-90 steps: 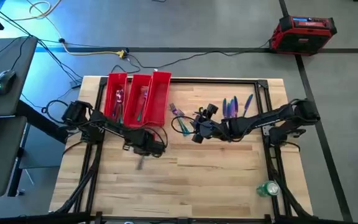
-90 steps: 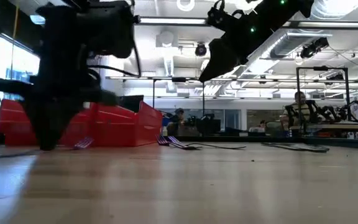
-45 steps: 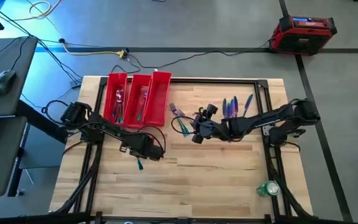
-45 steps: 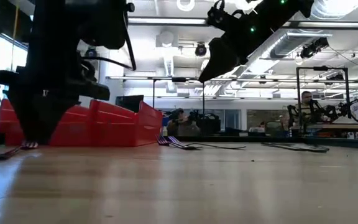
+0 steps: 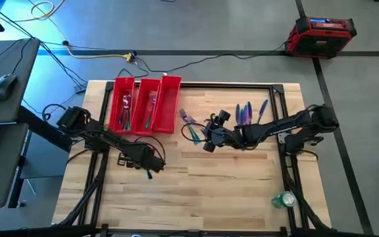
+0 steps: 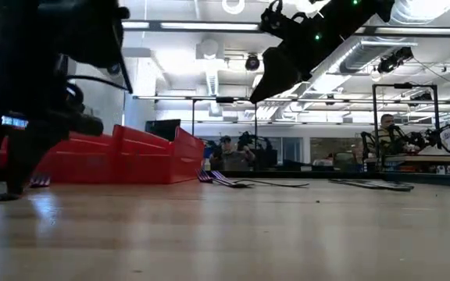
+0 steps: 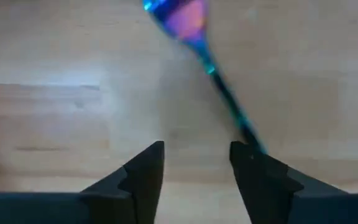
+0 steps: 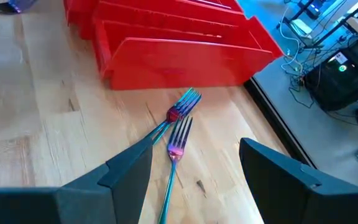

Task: Sort silverware
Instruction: Put the blue fork into the middle red bin

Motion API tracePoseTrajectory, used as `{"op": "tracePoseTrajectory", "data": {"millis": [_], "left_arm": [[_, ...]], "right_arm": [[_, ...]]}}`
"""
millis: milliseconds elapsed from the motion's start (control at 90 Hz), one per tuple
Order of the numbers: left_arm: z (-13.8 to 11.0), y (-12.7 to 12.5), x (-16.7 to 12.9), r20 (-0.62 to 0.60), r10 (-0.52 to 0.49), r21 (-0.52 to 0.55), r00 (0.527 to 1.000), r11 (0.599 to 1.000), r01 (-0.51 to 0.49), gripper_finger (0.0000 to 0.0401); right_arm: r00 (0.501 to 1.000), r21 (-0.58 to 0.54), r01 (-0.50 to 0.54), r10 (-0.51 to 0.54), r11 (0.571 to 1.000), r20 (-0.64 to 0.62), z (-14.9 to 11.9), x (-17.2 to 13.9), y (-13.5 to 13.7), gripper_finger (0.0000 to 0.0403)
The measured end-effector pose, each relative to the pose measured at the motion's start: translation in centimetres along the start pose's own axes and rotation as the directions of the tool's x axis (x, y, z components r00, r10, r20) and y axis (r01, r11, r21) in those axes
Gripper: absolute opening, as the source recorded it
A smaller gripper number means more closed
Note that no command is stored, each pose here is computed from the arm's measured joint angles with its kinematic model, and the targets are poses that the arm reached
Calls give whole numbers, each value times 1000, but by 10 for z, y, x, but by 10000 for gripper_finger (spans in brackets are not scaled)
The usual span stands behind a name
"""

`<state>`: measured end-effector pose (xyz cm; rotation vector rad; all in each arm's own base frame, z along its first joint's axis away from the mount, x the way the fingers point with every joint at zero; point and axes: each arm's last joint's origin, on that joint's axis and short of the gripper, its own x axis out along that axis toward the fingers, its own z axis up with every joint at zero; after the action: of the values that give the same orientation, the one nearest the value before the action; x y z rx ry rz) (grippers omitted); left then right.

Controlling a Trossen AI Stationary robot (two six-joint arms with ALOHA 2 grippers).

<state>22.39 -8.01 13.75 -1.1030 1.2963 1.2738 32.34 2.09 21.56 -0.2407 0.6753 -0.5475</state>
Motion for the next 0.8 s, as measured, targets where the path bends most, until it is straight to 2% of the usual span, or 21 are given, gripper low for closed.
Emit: {"op": "tracePoseTrajectory", "data": {"millis": [100, 244, 322, 433, 633, 800], "left_arm": [[5, 9, 7, -15, -74, -59, 997, 996, 73, 196], [8, 16, 1, 2, -133, -119, 991, 984, 133, 203], [10, 18, -7, 83, -174, -142, 981, 972, 185, 202], [9, 17, -19, 179, -270, -188, 946, 935, 302, 199], [11, 17, -10, 224, -230, -224, 947, 934, 280, 198], [15, 13, 4, 304, -201, -289, 931, 912, 291, 198]], "right_arm": [[1000, 10, -14, 14, 1000, -1, 0, 0, 0, 231], [1000, 18, -22, 22, 1000, -1, 0, 0, 1, 231], [1000, 18, -25, 25, 1000, -2, 0, 0, 1, 231], [1000, 18, -26, 26, 999, -2, 0, 0, 1, 231], [999, 20, -32, 32, 999, -2, 0, 0, 0, 231], [999, 20, -37, 37, 999, -3, 0, 0, 1, 231]]}}
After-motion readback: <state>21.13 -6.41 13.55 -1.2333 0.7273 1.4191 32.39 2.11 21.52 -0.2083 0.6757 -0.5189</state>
